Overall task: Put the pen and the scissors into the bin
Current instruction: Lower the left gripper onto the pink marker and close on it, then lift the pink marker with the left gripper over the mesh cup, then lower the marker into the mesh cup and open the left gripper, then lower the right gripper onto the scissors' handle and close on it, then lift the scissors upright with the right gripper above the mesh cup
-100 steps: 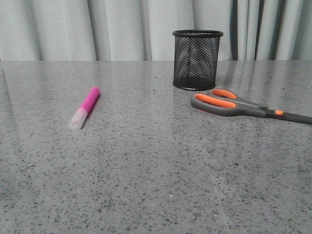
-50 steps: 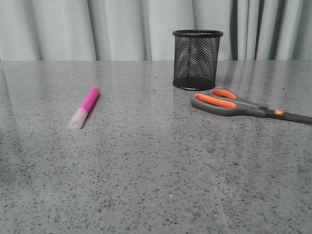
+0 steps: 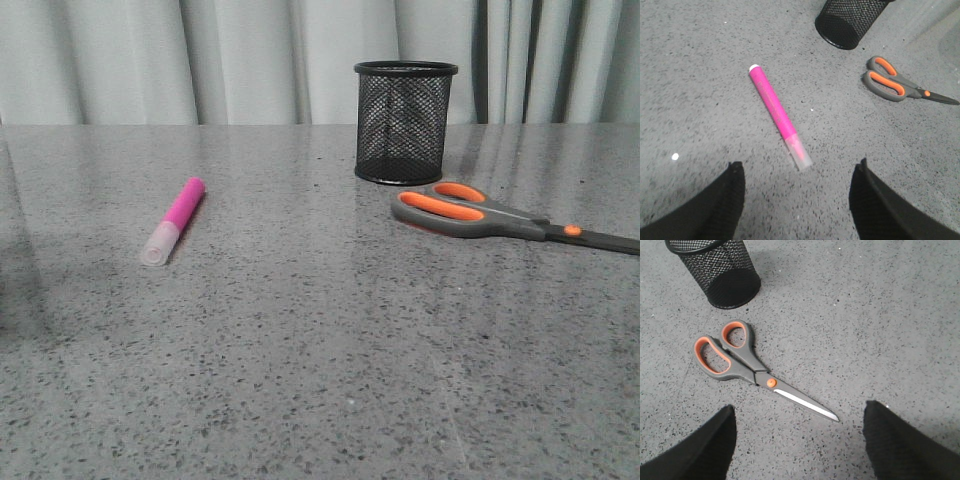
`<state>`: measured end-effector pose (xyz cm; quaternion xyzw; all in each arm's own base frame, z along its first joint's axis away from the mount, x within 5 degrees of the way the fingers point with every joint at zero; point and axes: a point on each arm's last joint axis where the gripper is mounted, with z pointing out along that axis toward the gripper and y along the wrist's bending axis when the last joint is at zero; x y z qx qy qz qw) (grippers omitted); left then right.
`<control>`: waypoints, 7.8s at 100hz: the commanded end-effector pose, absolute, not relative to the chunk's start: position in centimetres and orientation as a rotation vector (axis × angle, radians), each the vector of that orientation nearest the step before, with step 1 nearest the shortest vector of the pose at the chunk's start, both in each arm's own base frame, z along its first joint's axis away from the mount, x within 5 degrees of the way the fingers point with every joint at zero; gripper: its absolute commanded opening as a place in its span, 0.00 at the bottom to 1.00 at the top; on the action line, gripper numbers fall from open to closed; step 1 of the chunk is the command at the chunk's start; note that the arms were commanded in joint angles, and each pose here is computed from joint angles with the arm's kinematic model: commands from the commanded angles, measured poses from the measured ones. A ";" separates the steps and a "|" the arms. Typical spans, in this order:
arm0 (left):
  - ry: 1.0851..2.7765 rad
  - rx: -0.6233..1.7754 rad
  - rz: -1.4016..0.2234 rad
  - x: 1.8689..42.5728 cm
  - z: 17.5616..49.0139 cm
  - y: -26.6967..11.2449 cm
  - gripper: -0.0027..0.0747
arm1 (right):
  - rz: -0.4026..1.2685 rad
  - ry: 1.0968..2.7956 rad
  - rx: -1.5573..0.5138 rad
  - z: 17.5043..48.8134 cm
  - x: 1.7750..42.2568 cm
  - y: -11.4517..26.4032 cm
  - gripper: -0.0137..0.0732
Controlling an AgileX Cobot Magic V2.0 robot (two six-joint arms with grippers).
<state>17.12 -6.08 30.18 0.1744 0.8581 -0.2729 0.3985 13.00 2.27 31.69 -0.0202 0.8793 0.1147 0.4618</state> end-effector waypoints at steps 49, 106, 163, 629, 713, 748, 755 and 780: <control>2.159 0.792 -0.520 24.8 30.0 -14.8 0.46 | 0.261 2.058 -0.065 33.4 13.5 2.2 0.72; 2.324 0.828 -0.374 29.4 27.0 -16.0 0.49 | 0.258 2.068 -0.076 33.3 13.4 2.2 0.72; 2.410 0.820 -0.406 29.9 25.0 -16.5 0.12 | 0.258 2.068 -0.076 33.3 13.4 2.2 0.72; 1.573 0.125 -0.153 13.6 35.9 -2.3 0.01 | 0.168 2.436 -1.347 28.2 31.3 11.7 0.72; 1.567 0.123 -0.151 13.6 35.9 -2.3 0.01 | 0.194 2.492 -1.371 27.6 31.1 11.7 0.07; 1.567 0.123 -0.151 13.6 35.9 -2.3 0.01 | 0.253 2.157 -1.051 36.1 28.4 10.8 0.07; 1.567 0.123 -0.151 13.6 35.9 -2.3 0.01 | 0.287 2.025 -0.907 38.4 27.9 10.7 0.07; 1.567 0.123 -0.151 13.6 35.9 -2.3 0.01 | 0.356 1.698 -0.470 42.3 28.4 10.7 0.07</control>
